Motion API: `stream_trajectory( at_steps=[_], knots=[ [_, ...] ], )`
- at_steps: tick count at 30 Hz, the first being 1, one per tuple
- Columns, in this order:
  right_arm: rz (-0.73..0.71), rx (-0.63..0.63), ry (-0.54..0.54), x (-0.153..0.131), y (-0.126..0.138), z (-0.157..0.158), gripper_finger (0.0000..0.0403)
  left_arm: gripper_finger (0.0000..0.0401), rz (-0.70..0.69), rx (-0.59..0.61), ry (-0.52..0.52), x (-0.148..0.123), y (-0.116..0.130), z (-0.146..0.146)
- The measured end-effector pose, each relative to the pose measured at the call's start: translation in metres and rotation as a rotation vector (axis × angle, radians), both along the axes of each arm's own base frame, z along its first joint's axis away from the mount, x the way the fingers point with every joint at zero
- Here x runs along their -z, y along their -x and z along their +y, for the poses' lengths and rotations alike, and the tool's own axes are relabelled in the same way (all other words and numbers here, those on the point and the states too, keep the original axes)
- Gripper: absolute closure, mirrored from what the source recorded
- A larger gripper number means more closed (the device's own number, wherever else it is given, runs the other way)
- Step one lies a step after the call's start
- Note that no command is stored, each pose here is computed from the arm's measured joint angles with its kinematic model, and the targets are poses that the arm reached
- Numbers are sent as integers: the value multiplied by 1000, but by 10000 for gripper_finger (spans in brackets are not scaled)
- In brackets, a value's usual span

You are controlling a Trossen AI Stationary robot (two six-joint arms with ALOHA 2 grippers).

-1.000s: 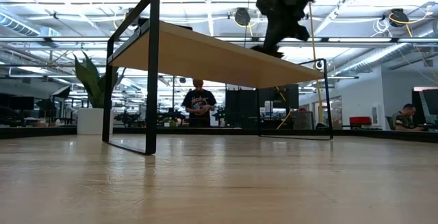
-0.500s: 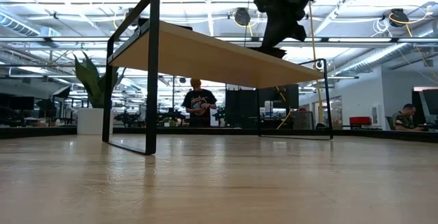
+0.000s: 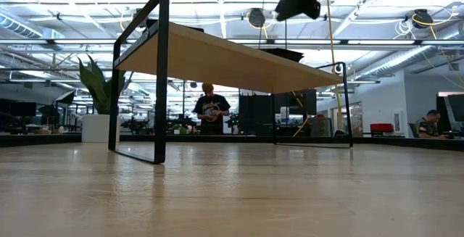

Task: Pick & Place Mini shaped plates
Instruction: Stack the square plate on top of the other square plates on the shelf

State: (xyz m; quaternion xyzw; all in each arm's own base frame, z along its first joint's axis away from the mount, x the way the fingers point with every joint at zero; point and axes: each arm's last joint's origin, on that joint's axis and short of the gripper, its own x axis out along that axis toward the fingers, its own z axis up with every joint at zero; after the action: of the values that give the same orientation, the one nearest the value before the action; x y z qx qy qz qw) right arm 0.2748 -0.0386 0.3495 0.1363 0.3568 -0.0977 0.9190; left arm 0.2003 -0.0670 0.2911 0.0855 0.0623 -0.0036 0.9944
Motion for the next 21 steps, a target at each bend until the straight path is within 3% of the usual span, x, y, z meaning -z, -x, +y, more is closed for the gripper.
stream_trajectory(
  at_steps=[6, 13, 21],
  knots=[
    [-58, -51, 94, 9, -9, 16, 327, 249, 0, 0, 0, 0, 0, 0],
    [56, -175, 146, 38, 5, 42, 398, 249, 1, 0, 0, 0, 0, 0],
    [187, 74, 346, 80, 17, 40, 401, 249, -1, 0, 1, 0, 0, 0]
  ],
)
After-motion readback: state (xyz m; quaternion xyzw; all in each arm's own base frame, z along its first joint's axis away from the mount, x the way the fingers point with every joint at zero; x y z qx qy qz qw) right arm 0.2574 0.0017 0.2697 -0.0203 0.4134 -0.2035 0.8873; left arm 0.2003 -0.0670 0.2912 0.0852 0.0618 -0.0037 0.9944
